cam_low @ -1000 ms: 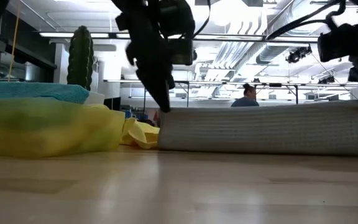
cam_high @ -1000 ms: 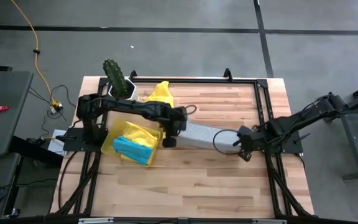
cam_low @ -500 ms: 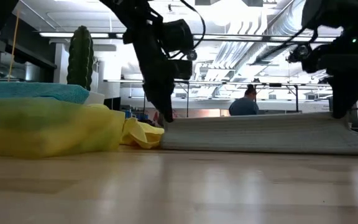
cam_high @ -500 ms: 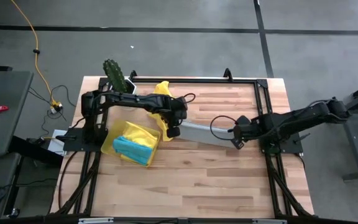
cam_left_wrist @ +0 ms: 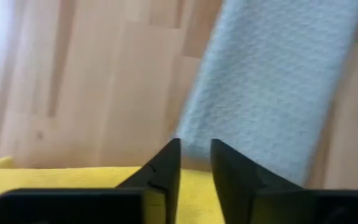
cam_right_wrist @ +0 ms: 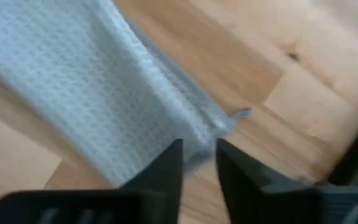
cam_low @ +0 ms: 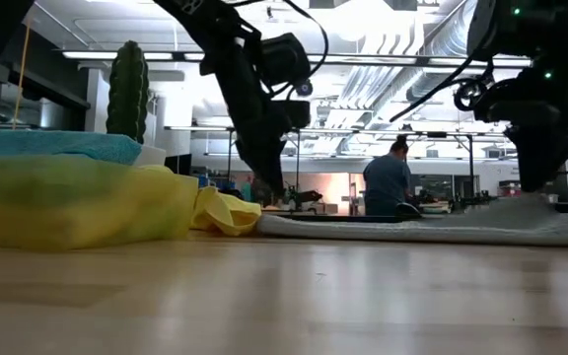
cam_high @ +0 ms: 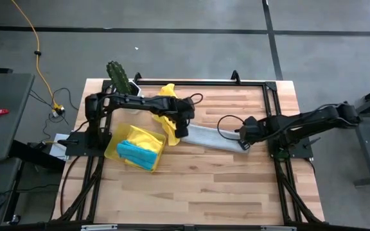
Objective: Fold microfiber towels
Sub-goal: Fold the gray microfiber towel
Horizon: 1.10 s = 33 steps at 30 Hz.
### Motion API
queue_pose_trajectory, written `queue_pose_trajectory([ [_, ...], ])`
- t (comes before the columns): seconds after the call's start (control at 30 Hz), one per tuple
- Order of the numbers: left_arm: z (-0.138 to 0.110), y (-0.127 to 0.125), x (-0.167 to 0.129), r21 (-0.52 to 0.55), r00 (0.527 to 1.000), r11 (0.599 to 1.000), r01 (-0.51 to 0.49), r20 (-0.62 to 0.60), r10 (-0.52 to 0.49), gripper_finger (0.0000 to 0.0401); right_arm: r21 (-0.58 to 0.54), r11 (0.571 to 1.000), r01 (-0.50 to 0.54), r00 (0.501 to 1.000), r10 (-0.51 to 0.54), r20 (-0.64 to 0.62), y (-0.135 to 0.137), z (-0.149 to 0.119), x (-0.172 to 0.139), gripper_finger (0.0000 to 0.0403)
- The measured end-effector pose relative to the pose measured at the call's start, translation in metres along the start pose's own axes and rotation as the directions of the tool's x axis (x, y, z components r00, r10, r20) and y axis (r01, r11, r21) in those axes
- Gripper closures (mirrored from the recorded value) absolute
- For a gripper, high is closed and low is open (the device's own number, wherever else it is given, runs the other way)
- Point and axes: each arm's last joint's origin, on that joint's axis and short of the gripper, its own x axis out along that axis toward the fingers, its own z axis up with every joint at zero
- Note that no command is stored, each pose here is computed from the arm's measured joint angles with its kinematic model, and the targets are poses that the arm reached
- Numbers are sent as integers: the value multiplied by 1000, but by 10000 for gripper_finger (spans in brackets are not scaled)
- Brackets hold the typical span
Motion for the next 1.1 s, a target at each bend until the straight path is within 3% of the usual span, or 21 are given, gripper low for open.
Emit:
queue_pose_trajectory([
  [0.13, 0, 18, -11, 12, 1000, 1000, -17, -8, 18, 271, 30, 999, 41, 997, -42, 60, -4, 10, -17, 240],
  [0.2, 6, 28, -26, -1, 999, 1000, 1, 50, -1, 247, 68, 997, 37, 998, -41, 53, -7, 14, -29, 203],
  [0.27, 6, 38, -39, -29, 988, 994, 105, 114, -101, 227, 161, 987, -20, 999, 24, -21, -9, 11, -35, 176],
  [0.33, 9, 47, -47, -35, 946, 964, 263, 204, -251, 214, 278, 956, -90, 981, 132, -139, -11, 5, -34, 161],
  [0.4, 14, 52, -51, -10, 882, 920, 393, 287, -374, 205, 389, 916, -101, 959, 194, -207, -11, -4, -27, 157],
  [0.5, 21, 53, -56, 38, 792, 860, 509, 369, -486, 202, 520, 852, -64, 961, 193, -198, -11, -12, -15, 156],
  [0.7, 38, 37, -62, 136, 700, 828, 544, 471, -537, 209, 680, 733, -34, 982, 150, -112, -8, -21, 18, 155],
  [0.83, 50, 24, -69, 216, 612, 791, 572, 530, -587, 215, 714, 700, 21, 987, 101, -128, -11, -28, 40, 155],
  [0.97, 54, 12, -70, 272, 558, 784, 558, 576, -597, 221, 737, 675, -27, 990, 122, -75, -8, -29, 51, 155],
  [1.1, 40, 2, -50, 238, 488, 757, 608, 640, -593, 228, 741, 671, -29, 990, 122, -72, -7, -29, 53, 155],
])
